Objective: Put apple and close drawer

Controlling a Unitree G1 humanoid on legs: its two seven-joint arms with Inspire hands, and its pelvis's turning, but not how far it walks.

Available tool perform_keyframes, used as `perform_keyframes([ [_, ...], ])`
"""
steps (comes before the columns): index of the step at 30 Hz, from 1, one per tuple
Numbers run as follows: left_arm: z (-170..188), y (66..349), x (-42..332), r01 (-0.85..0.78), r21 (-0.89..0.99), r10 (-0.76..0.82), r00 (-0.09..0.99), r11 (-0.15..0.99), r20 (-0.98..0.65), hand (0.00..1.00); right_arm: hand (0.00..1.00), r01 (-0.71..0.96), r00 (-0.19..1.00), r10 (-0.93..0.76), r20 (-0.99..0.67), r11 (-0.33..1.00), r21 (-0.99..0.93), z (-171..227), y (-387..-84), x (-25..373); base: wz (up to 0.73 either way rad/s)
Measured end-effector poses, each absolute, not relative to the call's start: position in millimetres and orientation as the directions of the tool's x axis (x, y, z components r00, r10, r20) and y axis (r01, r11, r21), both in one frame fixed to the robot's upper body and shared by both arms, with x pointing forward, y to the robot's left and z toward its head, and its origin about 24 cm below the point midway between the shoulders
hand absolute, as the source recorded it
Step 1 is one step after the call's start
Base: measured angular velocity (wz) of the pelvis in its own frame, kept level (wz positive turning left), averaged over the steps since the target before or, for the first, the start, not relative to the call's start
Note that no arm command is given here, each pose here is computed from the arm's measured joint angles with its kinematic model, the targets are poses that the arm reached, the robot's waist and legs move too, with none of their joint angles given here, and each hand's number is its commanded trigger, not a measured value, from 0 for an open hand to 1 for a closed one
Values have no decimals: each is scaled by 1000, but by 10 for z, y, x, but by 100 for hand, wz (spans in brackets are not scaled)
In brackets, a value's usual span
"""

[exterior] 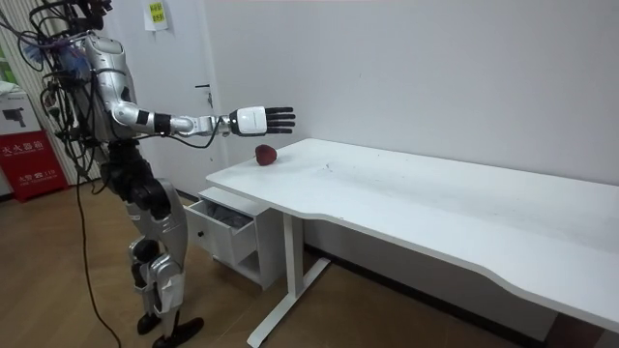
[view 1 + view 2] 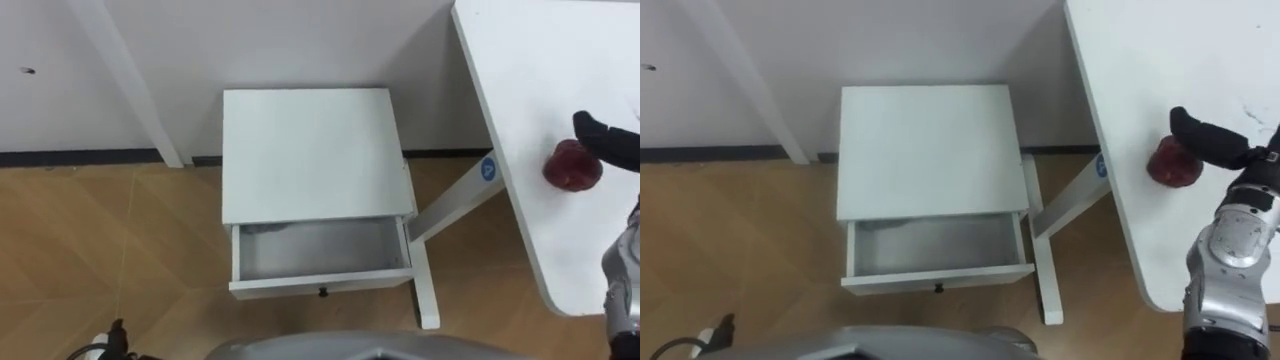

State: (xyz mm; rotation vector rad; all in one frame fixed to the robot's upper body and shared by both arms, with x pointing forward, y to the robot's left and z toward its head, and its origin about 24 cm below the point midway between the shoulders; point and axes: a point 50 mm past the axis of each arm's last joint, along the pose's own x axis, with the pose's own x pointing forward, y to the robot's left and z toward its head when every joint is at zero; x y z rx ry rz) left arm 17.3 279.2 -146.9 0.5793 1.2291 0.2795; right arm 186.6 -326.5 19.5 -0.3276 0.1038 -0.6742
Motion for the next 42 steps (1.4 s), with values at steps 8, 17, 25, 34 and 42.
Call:
perform_keyframes([
  [8,-1472,2785,162,116,554,496,325,824,-805,0,0,516,811,-582,-52,755,-405,69,-3244,1847,1],
  [17,-1467,2804,119,132,557,496,320,820,-807,0,0,466,808,-569,-150,774,-428,-138,-3235,1786,0],
  [25,-1473,2808,81,138,555,497,306,820,-812,0,0,464,796,-579,-180,772,-434,-203,-3253,1740,0],
  [34,-1474,2814,69,137,554,499,300,821,-813,0,0,454,760,-599,-252,767,-453,-390,-3295,1615,0],
  [42,-1471,2821,89,135,556,499,305,820,-811,0,100,456,746,-606,-278,768,-450,-473,-3307,1536,5],
])
